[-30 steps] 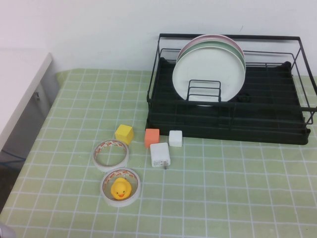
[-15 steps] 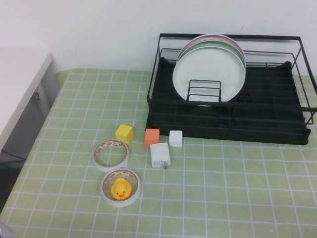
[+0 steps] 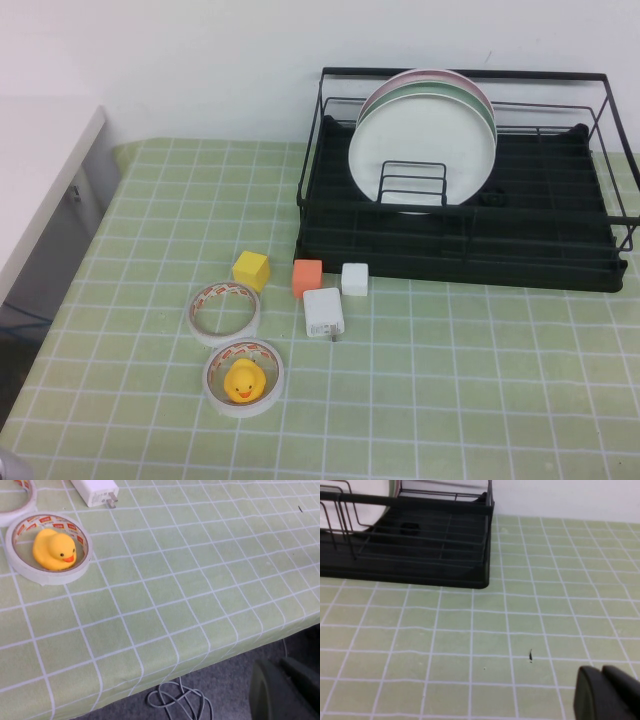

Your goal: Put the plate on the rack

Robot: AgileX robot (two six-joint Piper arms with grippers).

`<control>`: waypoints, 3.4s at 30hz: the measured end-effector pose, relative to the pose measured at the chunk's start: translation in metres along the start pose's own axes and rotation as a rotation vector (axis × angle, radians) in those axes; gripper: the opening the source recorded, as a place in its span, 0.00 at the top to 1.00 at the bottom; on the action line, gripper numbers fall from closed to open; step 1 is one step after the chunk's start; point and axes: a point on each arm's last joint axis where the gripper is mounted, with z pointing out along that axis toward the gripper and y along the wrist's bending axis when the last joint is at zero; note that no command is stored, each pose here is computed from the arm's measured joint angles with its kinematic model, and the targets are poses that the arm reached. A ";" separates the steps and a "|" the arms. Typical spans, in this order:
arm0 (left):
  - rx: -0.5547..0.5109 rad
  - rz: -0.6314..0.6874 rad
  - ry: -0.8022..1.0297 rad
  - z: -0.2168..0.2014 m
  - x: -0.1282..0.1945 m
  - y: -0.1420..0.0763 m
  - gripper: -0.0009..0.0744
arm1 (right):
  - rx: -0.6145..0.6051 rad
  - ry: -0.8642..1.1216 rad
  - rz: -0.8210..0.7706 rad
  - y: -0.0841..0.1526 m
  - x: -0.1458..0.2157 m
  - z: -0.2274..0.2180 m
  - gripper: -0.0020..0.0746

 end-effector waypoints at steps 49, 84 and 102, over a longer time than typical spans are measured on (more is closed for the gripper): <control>-0.474 -0.037 -0.523 -0.008 0.059 0.057 0.99 | -0.006 0.002 0.001 0.000 0.000 0.000 0.96; -0.638 -0.085 -0.492 -0.011 0.064 0.066 0.99 | -0.006 0.002 0.001 0.000 0.000 0.000 0.96; -0.638 -0.085 -0.492 -0.011 0.064 0.066 0.99 | -0.004 0.002 0.002 0.000 0.000 0.000 0.96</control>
